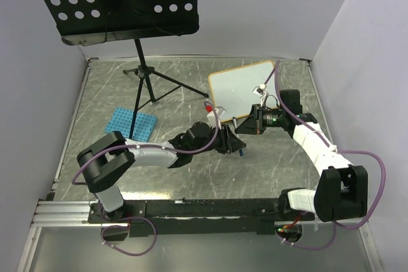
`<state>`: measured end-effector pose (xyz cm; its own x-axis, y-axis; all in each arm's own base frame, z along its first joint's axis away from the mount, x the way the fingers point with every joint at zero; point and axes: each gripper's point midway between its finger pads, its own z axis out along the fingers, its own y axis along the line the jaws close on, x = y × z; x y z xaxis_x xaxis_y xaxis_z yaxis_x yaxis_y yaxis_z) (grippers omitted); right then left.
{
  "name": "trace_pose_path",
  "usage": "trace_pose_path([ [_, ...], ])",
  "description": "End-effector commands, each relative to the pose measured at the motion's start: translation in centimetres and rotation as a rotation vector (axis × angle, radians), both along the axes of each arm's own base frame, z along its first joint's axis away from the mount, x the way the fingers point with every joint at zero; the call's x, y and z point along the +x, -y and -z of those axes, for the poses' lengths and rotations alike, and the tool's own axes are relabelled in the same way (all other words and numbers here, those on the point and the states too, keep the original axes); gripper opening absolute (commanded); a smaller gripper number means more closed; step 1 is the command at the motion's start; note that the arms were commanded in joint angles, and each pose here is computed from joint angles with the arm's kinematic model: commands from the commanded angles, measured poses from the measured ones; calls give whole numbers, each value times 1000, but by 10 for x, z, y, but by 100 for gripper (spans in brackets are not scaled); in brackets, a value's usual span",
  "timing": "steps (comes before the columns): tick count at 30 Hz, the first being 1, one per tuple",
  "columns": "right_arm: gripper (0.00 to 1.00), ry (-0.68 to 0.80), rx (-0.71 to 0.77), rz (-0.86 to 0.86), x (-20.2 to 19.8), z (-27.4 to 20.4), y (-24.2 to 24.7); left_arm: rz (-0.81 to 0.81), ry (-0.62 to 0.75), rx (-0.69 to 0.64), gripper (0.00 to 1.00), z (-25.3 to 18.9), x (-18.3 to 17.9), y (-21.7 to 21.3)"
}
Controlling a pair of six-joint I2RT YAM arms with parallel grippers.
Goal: Write a sentence on the whiteboard
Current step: Pass from the right arm to the left, then pass from the left arm to the right
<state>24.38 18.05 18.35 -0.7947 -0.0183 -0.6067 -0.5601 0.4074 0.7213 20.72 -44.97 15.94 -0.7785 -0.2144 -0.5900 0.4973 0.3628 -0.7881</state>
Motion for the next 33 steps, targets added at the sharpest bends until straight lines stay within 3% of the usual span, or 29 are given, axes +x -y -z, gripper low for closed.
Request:
trace_pose_path([
  [1,6,42,32,-16,-1,-10,0,-20,38,24,25,-12,5,9],
  [5,11,76,27,-27,-1,-13,1,21,74,57,8,-11,-2,6],
  [7,41,93,46,-62,-5,-22,1,71,154,141,1,-4,-8,-3],
  [8,51,199,37,-113,-5,-24,2,103,194,193,1,2,-10,-8],
  [9,77,166,40,-156,-20,-24,3,118,194,325,1,25,-12,-23],
  [10,96,229,31,-190,-18,-36,4,160,286,385,1,25,-14,-33],
  [11,100,320,16,-240,-20,-37,5,190,322,417,1,27,-18,-41],
  [12,100,282,21,-262,-31,-36,6,233,354,434,1,28,-24,-48],
  [15,100,384,39,-346,-40,-38,5,323,455,496,1,25,-38,-72],
  [16,100,330,63,-372,-52,-37,3,370,497,505,1,20,-44,-77],
  [17,100,396,87,-415,-56,-37,0,404,519,504,1,18,-48,-79],
  [19,100,343,111,-475,-70,-34,-8,485,559,494,1,14,-57,-79],
  [28,99,327,193,-608,-89,-34,-34,585,533,482,1,12,-64,-64],
  [29,95,264,184,-614,-95,-32,-37,586,532,478,1,11,-64,-63],
  [33,82,304,121,-622,-88,-17,-46,586,541,454,1,4,-63,-58],
])
